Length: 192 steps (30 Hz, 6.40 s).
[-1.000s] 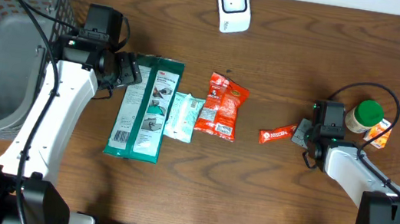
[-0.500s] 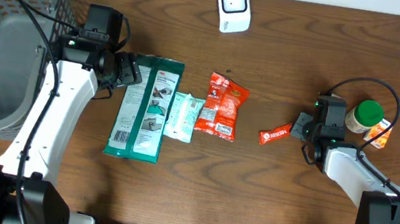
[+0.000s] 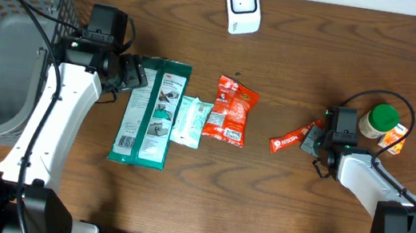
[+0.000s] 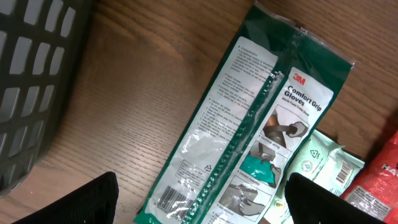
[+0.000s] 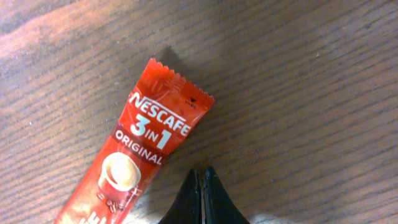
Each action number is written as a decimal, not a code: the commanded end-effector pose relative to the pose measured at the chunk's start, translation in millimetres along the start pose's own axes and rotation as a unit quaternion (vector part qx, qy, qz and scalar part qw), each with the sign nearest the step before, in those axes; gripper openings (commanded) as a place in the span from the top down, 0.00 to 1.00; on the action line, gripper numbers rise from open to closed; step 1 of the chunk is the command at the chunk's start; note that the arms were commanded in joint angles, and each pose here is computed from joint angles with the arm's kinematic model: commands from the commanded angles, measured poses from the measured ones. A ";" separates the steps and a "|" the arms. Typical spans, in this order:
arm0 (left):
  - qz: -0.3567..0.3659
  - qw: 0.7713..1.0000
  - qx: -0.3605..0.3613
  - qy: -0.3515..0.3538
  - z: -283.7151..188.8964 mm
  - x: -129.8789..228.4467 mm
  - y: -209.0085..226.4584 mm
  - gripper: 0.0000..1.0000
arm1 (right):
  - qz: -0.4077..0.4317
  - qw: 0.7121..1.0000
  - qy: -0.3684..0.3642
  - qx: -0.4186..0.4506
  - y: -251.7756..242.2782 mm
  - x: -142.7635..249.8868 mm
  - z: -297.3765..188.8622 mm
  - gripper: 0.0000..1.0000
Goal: Scan the item barcode
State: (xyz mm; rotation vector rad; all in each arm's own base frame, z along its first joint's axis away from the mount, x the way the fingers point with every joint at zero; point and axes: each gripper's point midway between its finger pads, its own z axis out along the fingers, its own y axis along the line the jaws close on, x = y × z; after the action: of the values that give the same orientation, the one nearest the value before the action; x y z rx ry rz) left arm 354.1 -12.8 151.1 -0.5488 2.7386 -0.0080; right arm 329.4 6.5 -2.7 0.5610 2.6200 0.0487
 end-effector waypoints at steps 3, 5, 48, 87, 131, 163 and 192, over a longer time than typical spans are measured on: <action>0.000 1.000 -0.002 -0.011 -5.3 -6.0 1.5 0.14 | 0.011 1.000 0.005 0.011 -3.9 6.2 17.7 0.99; 0.000 1.000 -0.003 -0.011 -5.3 -6.1 1.5 0.14 | 0.011 1.000 0.010 0.007 -2.2 9.6 28.5 0.99; 0.000 1.000 -0.002 -0.011 -5.3 -6.0 1.5 0.14 | -0.145 0.980 0.063 -0.121 89.2 -33.1 -67.0 0.41; 0.000 1.000 -0.002 -0.011 -5.3 -6.0 1.5 0.14 | -0.189 0.972 0.135 0.038 61.1 47.1 -5.0 0.75; 0.000 1.000 -0.003 -0.011 -5.3 -6.1 1.5 0.14 | -0.190 0.977 0.047 -0.088 132.8 -76.7 -223.4 0.99; 0.000 1.000 -0.002 -0.011 -5.3 -6.0 1.5 0.14 | -0.254 0.951 -0.058 -0.168 308.1 -197.4 -23.9 0.99; 0.000 1.000 -0.002 -0.011 -5.3 -6.0 1.5 0.14 | -0.254 0.949 -0.066 -0.177 333.1 -177.9 44.8 0.99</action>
State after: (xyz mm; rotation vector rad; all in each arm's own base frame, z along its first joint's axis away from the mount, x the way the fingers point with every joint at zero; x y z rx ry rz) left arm 354.2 -12.9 151.2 -0.5487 2.7383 -0.0087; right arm 619.7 239.9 87.2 -0.2457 2.4414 0.3038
